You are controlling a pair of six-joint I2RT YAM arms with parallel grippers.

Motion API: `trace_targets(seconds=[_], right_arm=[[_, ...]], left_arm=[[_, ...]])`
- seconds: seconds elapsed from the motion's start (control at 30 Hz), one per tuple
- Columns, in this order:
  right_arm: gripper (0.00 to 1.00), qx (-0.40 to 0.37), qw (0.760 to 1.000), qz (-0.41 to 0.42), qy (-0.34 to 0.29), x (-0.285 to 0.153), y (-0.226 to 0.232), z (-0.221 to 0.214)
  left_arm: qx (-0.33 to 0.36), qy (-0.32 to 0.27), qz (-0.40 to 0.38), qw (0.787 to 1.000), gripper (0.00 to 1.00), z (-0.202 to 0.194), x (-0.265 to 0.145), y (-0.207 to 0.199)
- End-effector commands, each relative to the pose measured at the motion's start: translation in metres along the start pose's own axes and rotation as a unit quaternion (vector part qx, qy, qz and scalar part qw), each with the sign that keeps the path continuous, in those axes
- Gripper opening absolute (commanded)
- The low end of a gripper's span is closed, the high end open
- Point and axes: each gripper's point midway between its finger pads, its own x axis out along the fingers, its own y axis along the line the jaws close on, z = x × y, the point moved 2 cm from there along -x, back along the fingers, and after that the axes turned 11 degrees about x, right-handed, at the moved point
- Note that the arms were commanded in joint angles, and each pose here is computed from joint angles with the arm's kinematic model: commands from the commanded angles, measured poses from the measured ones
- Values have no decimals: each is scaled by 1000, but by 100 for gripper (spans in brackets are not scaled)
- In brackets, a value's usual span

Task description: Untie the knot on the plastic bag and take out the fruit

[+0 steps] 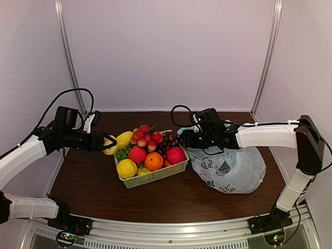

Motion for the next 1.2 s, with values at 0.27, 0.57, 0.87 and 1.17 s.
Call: trace_targets(seconds=[0.27, 0.57, 0.87, 1.17], right_arm=[[75, -18, 999, 12, -35, -20, 9, 18], [78, -20, 999, 15, -45, -31, 9, 22], [78, -21, 999, 16, -43, -32, 7, 19], [78, -21, 999, 19, -39, -30, 7, 17]], left_arm=[[109, -5, -27, 994, 64, 24, 40, -16], [120, 21, -8, 993, 64, 24, 65, -2], [123, 9, -16, 992, 72, 30, 74, -2], [126, 7, -17, 992, 78, 32, 77, -2]])
